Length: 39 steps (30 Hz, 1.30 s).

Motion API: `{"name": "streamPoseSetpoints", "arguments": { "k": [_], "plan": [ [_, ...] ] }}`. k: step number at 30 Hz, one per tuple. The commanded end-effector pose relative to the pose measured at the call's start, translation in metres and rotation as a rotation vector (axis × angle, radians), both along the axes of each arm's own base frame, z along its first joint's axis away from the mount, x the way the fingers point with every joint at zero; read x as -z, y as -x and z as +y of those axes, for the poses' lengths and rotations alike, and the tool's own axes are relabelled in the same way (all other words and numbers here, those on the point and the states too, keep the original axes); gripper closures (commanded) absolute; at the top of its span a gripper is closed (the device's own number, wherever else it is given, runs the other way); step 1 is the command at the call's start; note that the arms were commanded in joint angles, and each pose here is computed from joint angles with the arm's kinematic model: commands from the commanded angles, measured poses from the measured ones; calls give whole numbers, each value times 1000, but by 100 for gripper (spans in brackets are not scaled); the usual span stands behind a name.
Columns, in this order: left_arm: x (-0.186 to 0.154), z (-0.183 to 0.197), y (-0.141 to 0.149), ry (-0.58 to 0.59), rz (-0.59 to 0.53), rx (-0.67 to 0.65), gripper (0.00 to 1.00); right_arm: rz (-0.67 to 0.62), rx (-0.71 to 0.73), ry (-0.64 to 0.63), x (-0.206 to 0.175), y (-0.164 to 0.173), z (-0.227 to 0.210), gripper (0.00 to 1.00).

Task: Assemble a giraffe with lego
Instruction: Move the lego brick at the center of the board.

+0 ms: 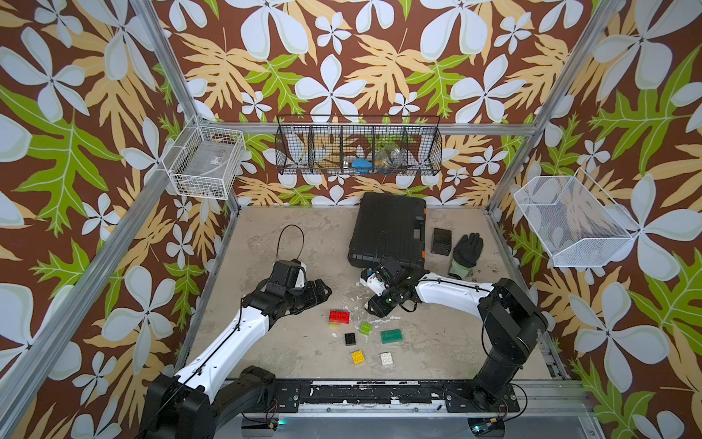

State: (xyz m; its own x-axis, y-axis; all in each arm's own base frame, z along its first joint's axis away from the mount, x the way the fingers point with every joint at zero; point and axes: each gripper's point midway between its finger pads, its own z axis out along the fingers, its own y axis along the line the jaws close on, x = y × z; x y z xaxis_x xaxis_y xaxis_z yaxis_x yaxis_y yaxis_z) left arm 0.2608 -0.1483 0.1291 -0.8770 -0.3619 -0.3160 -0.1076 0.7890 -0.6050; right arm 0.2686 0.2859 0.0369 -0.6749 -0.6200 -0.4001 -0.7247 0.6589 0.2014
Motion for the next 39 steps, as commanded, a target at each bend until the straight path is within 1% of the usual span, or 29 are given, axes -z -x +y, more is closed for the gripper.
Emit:
{"name": "streamPoseSetpoints", "arguments": {
  "k": [1, 2, 6, 9, 14, 16, 19, 22, 25, 29, 32, 35, 36, 39],
  "plan": [
    [-5, 0, -2, 2, -3, -13, 18, -34, -58, -38, -5, 0, 7, 61],
    [-5, 0, -2, 5, 0, -9, 18, -38, -70, -47, -7, 2, 8, 63],
    [-5, 2, 0, -16, 9, -12, 17, -56, -109, -94, -14, 6, 11, 64],
    [-4, 4, 4, -94, 15, 5, 16, -47, -143, -132, -17, 15, 16, 65],
    [-4, 2, 9, -208, 21, 44, 14, -57, -234, -71, -7, 37, 25, 64],
    [-3, 0, 10, -245, 24, 60, 12, -63, -274, -45, -2, 46, 28, 63],
    [0, -6, 11, -264, 28, 78, 10, -67, -300, -13, 6, 53, 29, 63],
    [2, -12, 11, -262, 32, 91, 7, -69, -295, 8, 9, 51, 27, 61],
    [4, -17, 13, -263, 32, 107, 6, -93, -283, 22, 7, 46, 26, 55],
    [8, -21, 16, -251, 40, 122, 6, -116, -269, 31, 5, 40, 25, 45],
    [10, -29, 19, -212, 47, 138, 5, -122, -246, 9, -2, 36, 26, 36],
    [14, -37, 22, -175, 58, 157, 3, -111, -198, -82, -19, 35, 27, 29],
    [14, -40, 22, -178, 56, 164, 0, -105, -172, -120, -27, 34, 26, 27],
    [13, -48, 20, -196, 44, 189, 0, -78, -112, -241, -51, 43, 20, 21]
  ]
}}
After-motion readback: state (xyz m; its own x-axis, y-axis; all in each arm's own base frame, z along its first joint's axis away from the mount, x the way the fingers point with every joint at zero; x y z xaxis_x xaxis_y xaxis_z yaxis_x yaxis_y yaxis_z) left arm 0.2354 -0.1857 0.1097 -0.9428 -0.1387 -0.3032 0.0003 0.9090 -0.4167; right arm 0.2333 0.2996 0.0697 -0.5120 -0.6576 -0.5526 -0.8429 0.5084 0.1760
